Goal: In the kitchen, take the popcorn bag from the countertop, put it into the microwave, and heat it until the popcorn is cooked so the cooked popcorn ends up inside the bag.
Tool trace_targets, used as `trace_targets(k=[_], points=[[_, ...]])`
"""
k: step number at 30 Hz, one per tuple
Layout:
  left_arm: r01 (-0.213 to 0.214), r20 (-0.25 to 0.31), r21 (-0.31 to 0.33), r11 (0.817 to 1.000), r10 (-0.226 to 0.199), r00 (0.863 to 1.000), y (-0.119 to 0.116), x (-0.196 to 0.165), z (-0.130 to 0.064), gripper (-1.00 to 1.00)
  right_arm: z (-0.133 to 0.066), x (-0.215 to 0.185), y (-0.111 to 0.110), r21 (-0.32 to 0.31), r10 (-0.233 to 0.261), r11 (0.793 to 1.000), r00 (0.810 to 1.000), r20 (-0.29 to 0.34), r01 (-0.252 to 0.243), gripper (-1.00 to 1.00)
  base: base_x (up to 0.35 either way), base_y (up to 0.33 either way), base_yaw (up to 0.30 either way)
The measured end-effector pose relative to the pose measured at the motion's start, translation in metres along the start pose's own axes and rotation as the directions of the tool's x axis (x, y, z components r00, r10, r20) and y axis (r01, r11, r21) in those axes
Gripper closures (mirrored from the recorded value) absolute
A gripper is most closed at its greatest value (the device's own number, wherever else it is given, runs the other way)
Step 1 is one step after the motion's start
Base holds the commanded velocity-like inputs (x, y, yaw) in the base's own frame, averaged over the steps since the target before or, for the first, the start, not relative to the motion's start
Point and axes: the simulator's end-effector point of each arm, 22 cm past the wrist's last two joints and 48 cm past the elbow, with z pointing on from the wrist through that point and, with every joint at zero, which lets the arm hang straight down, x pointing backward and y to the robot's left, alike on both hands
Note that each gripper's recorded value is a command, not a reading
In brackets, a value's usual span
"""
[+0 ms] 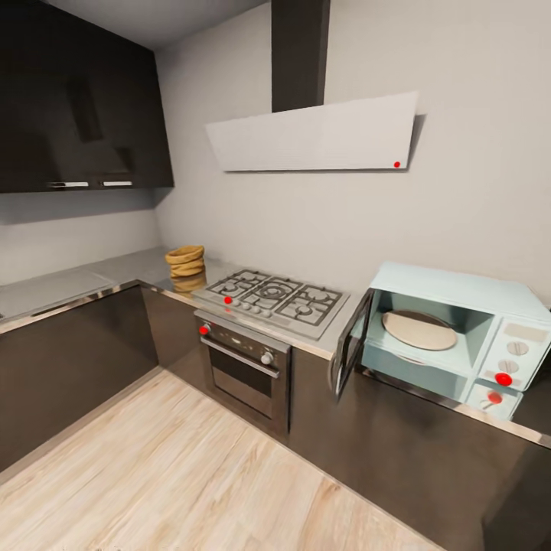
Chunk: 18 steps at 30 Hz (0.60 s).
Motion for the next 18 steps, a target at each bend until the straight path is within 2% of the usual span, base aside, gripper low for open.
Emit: trace_targets(k=[3,9,13,18], points=[[0.0,0.001,0.0,1.0,0.0,1.0,0.0,0.0,0.0,-1.0,0.0,0.002,-0.001,0.006,0.001,1.0,1.0,-0.004,-0.001,-1.0,0.0,0.0,0.251],[0.0,0.001,0.0,1.0,0.0,1.0,0.0,0.0,0.0,-1.0,-0.001,0.003,-0.02,0.093,0.006,0.996,1.0,-0.006,-0.005,-1.0,0.0,0.0,0.256],[0.0,0.001,0.0,1.0,0.0,1.0,0.0,0.0,0.0,-1.0,-0.002,0.004,-0.022,0.102,0.007,0.995,1.0,-0.01,-0.006,-1.0,0.0,0.0,0.257],[-0.001,-0.002,0.004,1.0,0.001,1.0,-0.003,0.001,0.0,-1.0,-0.008,0.028,-0.034,0.102,-0.023,0.994,0.999,-0.037,0.026,-1.0,0.0,0.0,0.0]])
